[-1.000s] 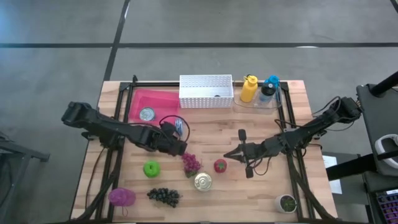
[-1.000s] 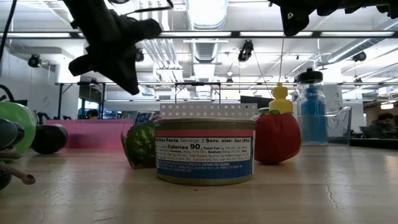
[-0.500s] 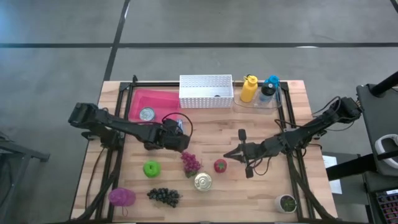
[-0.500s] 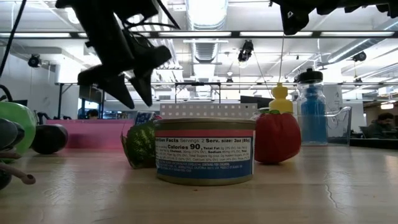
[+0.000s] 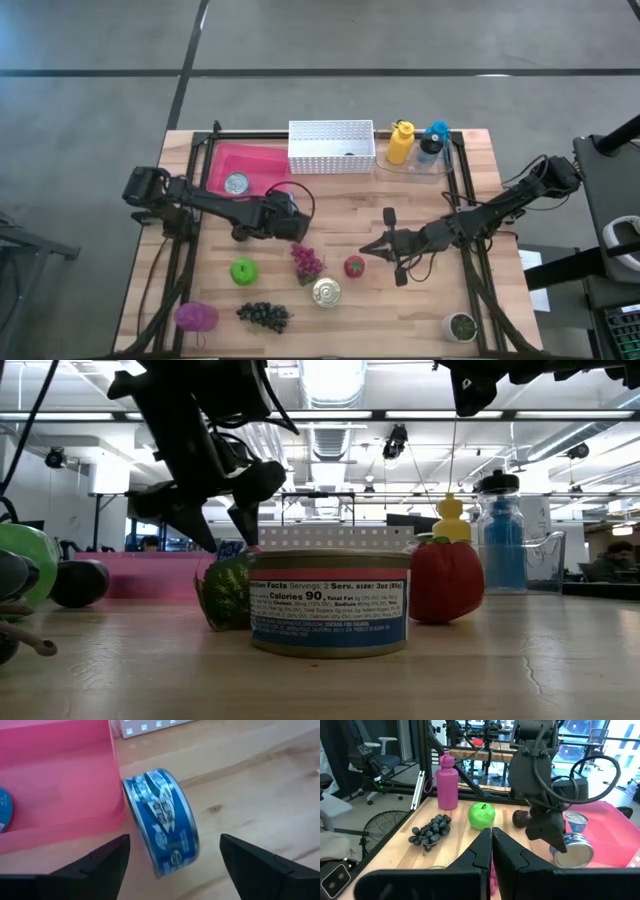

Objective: Pick & Place Food Item
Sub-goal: Put the blue tuna can into the pink bin

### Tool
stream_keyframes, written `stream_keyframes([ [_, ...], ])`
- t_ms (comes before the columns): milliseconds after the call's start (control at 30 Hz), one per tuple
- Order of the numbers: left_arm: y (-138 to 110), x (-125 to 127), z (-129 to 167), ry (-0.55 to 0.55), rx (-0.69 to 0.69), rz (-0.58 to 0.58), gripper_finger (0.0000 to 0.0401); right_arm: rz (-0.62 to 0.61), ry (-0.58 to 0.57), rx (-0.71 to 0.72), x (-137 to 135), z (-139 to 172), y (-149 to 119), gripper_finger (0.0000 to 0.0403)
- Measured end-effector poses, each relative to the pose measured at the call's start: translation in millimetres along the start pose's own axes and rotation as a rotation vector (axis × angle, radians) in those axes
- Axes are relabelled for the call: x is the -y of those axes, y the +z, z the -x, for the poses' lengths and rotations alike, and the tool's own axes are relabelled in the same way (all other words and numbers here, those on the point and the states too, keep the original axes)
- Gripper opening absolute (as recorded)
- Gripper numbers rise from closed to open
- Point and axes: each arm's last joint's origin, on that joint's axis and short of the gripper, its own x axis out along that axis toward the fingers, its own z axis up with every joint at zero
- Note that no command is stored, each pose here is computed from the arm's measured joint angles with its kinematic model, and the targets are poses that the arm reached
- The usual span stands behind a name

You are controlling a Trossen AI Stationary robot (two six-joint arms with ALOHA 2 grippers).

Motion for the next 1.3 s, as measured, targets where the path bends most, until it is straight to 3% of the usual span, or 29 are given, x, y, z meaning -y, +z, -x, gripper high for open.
stream_keyframes([
  [533, -4.7, 1.1, -11.3, 0.045, 0.025, 0.004, 0.0263, 0.0, 0.0, 0.0, 0.0, 0.0, 0.0, 0.0008],
  [1067, -4.5, 1.0, -11.4, 0.048, 0.034, -0.01, 0.0146, 0.0, 0.0, 0.0, 0.0, 0.0, 0.0, 0.0008],
  [1300, -4.6, 0.6, -11.4, 0.052, 0.033, -0.021, 0.0163, 0.0, 0.0, 0.0, 0.0, 0.0, 0.0, 0.0008],
])
